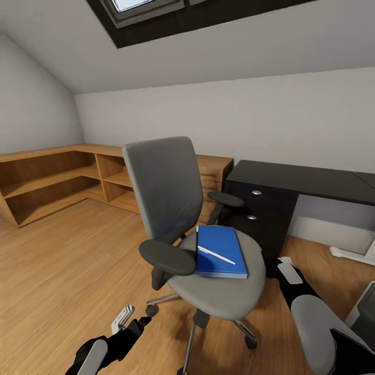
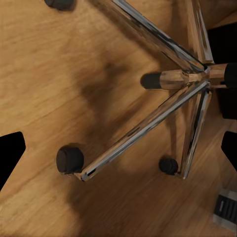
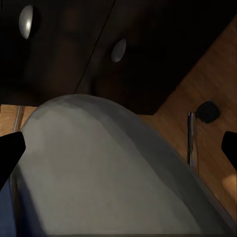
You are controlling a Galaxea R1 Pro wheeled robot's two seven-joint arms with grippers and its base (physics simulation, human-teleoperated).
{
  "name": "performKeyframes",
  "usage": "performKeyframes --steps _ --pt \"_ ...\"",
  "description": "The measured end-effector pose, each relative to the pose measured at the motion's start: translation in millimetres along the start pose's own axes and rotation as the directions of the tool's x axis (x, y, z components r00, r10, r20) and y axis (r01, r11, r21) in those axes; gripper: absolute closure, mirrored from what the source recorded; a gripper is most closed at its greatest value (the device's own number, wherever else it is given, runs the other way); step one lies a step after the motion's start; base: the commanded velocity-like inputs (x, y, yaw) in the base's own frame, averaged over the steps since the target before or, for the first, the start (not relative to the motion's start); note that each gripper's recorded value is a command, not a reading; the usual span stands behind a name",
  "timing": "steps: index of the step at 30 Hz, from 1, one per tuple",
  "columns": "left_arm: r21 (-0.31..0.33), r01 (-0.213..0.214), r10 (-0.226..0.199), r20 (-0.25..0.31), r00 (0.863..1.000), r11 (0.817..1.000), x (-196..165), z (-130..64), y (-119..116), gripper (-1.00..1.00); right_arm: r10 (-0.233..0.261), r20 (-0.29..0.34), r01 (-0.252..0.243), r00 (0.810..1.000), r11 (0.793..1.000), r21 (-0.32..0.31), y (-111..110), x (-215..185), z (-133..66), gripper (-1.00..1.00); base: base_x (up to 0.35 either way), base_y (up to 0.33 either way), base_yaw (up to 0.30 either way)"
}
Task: In the bedroom, organize the workspace by keeping the computer under the desk, ensuring the monitor is on the desk, placing the keyboard on the desk next to the monitor, placing the mouse on the desk next to the keyboard, moving the folder from the swivel chair onto the desk next to the mouse, stacking the notebook on top of the folder with the pen on top of the notebook, and positioning the swivel chair next to the desk.
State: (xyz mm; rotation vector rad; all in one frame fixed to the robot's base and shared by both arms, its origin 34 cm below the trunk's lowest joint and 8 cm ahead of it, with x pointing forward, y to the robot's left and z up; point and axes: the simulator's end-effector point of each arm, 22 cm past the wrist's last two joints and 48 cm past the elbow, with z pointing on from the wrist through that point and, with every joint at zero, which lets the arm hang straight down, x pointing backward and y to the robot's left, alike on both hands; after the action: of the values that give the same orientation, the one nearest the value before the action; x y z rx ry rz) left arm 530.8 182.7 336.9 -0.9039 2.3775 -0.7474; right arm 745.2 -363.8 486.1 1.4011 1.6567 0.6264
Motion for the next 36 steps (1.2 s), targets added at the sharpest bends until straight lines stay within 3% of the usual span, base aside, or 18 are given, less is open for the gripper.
performKeyframes --steps 17,36 --pt "0.014 -0.012 0.012 -0.005 1.0 1.0 1.3 -1.0 -0.7 -1.0 0.005 -0.013 -0.005 1.0 1.0 0.006 -3.8 6.1 -0.4 -1.0 0.088 0.237 0.217" --pt "0.004 -0.016 0.016 -0.009 1.0 1.0 4.0 0.0 2.5 -1.0 0.015 -0.023 -0.014 1.0 1.0 0.014 -8.8 11.6 0.0 -1.0 0.104 0.038 0.018"
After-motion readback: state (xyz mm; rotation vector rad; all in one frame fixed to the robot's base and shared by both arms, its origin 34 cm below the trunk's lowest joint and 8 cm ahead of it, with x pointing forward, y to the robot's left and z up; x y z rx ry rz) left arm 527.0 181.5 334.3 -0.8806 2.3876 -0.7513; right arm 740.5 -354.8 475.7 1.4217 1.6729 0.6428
